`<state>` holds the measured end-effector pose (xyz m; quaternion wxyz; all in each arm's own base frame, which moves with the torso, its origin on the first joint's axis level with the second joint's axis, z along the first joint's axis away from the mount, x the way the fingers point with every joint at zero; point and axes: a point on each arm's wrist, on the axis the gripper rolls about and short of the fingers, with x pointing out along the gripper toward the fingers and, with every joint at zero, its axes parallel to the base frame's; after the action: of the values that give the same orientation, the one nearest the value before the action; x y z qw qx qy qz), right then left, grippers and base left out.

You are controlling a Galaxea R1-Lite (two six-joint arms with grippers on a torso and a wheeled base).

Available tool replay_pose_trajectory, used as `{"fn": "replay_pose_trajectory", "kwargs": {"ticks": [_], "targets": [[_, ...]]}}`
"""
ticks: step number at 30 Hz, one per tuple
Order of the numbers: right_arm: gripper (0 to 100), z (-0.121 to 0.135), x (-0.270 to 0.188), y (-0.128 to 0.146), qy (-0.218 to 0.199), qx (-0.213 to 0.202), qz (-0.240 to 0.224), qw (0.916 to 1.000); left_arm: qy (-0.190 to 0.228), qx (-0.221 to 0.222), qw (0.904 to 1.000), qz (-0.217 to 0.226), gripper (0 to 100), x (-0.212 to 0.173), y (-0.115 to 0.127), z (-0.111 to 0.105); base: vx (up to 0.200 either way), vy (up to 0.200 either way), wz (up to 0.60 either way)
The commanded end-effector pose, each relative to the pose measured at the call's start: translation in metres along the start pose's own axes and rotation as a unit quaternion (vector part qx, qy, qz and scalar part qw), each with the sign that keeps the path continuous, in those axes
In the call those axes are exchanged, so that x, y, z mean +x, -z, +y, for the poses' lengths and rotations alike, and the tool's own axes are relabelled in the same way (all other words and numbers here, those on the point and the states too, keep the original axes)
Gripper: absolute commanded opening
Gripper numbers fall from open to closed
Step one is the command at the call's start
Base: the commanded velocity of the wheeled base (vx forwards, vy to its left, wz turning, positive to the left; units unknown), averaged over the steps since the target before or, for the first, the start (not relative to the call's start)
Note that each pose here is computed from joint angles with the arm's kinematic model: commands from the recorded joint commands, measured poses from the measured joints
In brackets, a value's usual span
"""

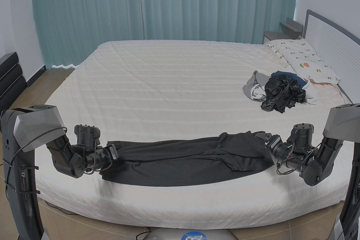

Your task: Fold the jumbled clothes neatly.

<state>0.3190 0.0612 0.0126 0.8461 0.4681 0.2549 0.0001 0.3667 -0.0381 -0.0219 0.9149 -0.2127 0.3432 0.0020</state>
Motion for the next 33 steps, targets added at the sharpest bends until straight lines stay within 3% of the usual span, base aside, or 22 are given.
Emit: {"fn": "replay_pose_trajectory", "kwargs": {"ticks": [1,8,17,25,33], "targets": [[100,-0.001,0.001,0.000,-0.001,0.000,0.003,1.0000,0.005,-0.004,0.9999,-0.009,0,0.000,-0.005,-0.004,0.000,0.000,0.00],[100,-0.002,0.002,-0.003,-0.001,0.002,0.000,1.0000,0.008,-0.027,0.9995,-0.014,0,-0.004,-0.013,-0.010,0.000,-0.114,0.00],[100,-0.007,0.002,0.000,0.007,0.005,0.007,0.9999,0.016,-0.022,0.9996,-0.010,0,-0.012,-0.012,-0.028,0.000,-0.200,0.00],[100,-0.007,0.001,0.000,0.007,0.007,0.007,0.9999,0.000,-0.020,0.9998,-0.005,0,-0.031,-0.029,-0.050,0.000,-0.200,0.00],[100,-0.010,0.002,-0.003,0.011,0.011,0.002,0.9999,-0.011,-0.035,0.9979,0.053,0,-0.040,-0.038,-0.087,0.000,-0.200,0.00]]}}
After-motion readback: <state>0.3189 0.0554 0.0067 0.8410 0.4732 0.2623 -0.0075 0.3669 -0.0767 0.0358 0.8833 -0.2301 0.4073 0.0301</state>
